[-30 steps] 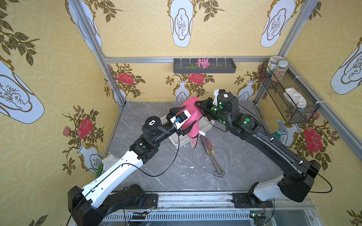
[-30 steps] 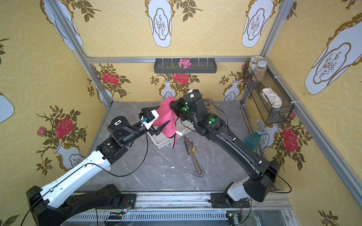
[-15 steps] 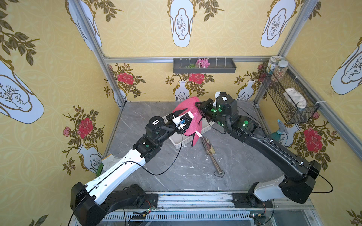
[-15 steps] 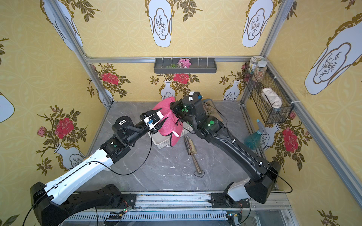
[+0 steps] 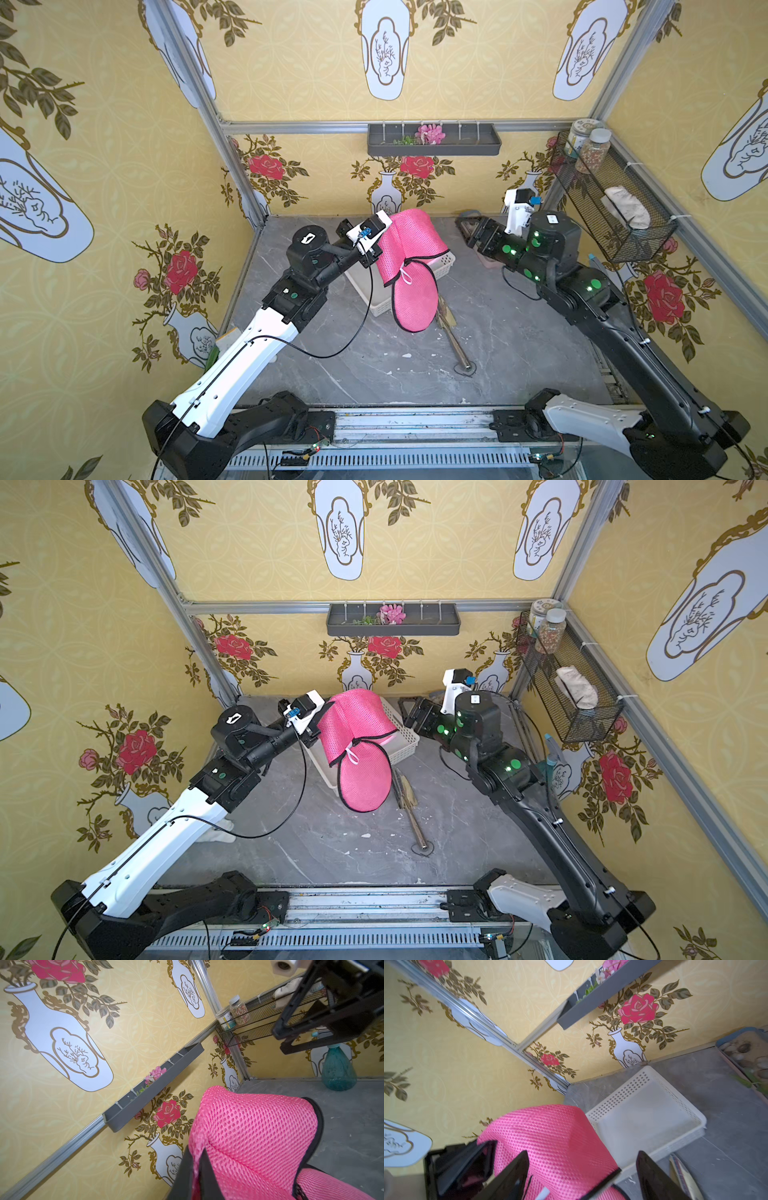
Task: Turn the laundry bag inside out
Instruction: Turn over the laundry bag.
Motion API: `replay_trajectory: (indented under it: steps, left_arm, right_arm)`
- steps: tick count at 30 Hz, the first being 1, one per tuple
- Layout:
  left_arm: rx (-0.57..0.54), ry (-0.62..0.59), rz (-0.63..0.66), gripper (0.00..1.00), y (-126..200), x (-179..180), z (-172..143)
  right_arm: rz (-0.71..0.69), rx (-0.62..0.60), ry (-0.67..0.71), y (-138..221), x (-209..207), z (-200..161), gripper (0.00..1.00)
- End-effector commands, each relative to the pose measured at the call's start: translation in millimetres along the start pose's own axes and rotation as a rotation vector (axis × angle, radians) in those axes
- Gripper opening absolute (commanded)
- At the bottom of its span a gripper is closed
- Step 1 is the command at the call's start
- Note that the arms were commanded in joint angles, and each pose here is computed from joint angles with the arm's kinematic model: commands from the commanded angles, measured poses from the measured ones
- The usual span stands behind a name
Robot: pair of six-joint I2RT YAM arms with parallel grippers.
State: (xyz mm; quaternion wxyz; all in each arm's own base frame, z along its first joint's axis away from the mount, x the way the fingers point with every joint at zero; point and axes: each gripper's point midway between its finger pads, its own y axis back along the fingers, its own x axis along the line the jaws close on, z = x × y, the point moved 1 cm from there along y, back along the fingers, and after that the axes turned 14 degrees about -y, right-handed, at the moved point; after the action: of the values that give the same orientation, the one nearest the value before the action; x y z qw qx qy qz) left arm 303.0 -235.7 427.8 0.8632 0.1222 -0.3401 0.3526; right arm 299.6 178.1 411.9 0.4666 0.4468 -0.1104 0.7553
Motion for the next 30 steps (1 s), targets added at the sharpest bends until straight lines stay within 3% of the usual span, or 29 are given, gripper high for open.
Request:
replay_trajectory:
  steps: [1, 4, 8, 11, 13, 17, 22, 30]
  left_arm:
    - [-0.013, 0.103, -0.037, 0.0, 1.5, -2.7, -0.4]
    - [-0.042, 0.146, -0.032, 0.0, 4.4, 1.0, 2.6]
    - [-0.075, 0.18, -0.038, 0.0, 5.9, 2.9, 6.8]
    - [-0.102, 0.21, -0.04, 0.0, 8.4, 5.5, 11.9]
    - [-0.12, 0.227, -0.042, 0.0, 10.4, 6.3, 14.3]
    - [-0.141, 0.253, -0.066, 0.0, 12.3, 2.7, 16.1]
    - [-0.123, 0.259, -0.079, 0.0, 10.1, -0.8, 11.4]
    - [-0.138, 0.266, -0.09, 0.0, 7.7, -1.2, 13.5]
  right_arm:
    - [0.135, 0.2, 0.109, 8.9, 7.4, -36.7, 0.75]
    - [0.341, 0.421, 0.098, 7.9, 36.3, -83.6, 0.73]
    - [0.433, 0.552, 0.164, -4.7, 47.7, -127.9, 0.72]
    - [0.42, 0.509, 0.15, -24.7, 43.6, -129.3, 0.68]
    - [0.409, 0.419, 0.131, -36.5, 41.9, -118.6, 0.66]
    - [0.412, 0.309, 0.114, -42.5, 43.1, -102.7, 0.67]
    - [0.439, 0.277, 0.148, -33.4, 47.0, -97.4, 0.64]
    - [0.404, 0.231, 0.164, -35.4, 40.5, -92.3, 0.46]
